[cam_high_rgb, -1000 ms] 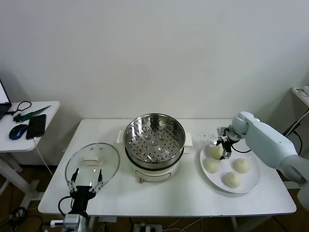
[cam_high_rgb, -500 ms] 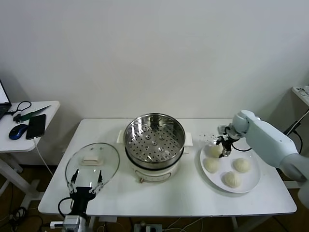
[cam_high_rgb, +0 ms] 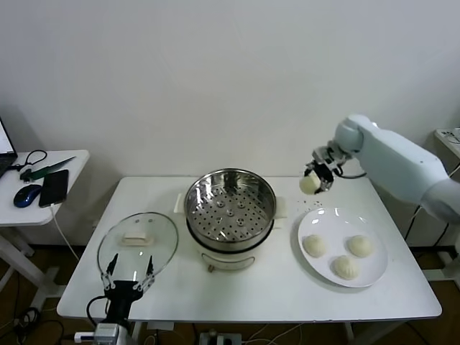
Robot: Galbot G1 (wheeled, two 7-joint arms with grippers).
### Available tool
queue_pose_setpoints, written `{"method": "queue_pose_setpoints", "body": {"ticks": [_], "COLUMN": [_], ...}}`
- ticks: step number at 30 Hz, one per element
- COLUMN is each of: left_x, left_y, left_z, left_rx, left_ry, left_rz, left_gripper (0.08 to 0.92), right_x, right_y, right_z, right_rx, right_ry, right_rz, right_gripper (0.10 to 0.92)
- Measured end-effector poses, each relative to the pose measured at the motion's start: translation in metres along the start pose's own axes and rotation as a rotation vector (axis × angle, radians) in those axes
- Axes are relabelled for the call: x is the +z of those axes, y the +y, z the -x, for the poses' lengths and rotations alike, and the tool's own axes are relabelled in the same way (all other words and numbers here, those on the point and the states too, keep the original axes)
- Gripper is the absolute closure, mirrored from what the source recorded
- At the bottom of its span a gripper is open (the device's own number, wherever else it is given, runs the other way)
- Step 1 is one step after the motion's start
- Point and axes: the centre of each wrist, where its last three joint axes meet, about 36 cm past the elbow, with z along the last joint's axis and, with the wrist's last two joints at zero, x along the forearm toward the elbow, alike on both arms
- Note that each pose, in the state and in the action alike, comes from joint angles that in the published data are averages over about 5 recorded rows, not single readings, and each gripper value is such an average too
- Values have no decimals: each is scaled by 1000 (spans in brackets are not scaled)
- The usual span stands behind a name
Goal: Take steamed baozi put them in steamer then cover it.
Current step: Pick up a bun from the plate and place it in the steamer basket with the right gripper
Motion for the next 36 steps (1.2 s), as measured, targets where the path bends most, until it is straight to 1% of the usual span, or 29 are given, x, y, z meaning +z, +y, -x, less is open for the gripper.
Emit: {"method": "queue_pose_setpoints", "body": {"ticks": [3, 7, 14, 19, 24, 31, 36], "left_x": [1, 2, 2, 2, 3, 7, 6], "left_y": [-1, -1, -1, -2, -4, -2, 1], "left_z": [-2, -4, -4, -3, -2, -3, -1], "left_rx": [5, 9, 12, 13, 16, 12, 12], "left_ry": [4, 9, 9, 8, 12, 22, 19], "left_rz": [0, 1, 4, 4, 2, 1, 4], "left_gripper": [177, 177, 177, 177, 177, 177, 177], "right_x": [-28, -70, -143, -182, -210, -232, -241], "right_y": [-26, -54, -84, -93, -95, -90, -86], "right_z": [-20, -35, -35, -18, 8, 51, 77], "right_rx": [21, 40, 47, 33, 10, -38, -62], "right_ry": [11, 24, 48, 63, 73, 66, 50], "right_rz": [-139, -324, -611, -760, -857, -919, -940], "right_gripper": [334, 333, 329, 327, 327, 327, 320]}}
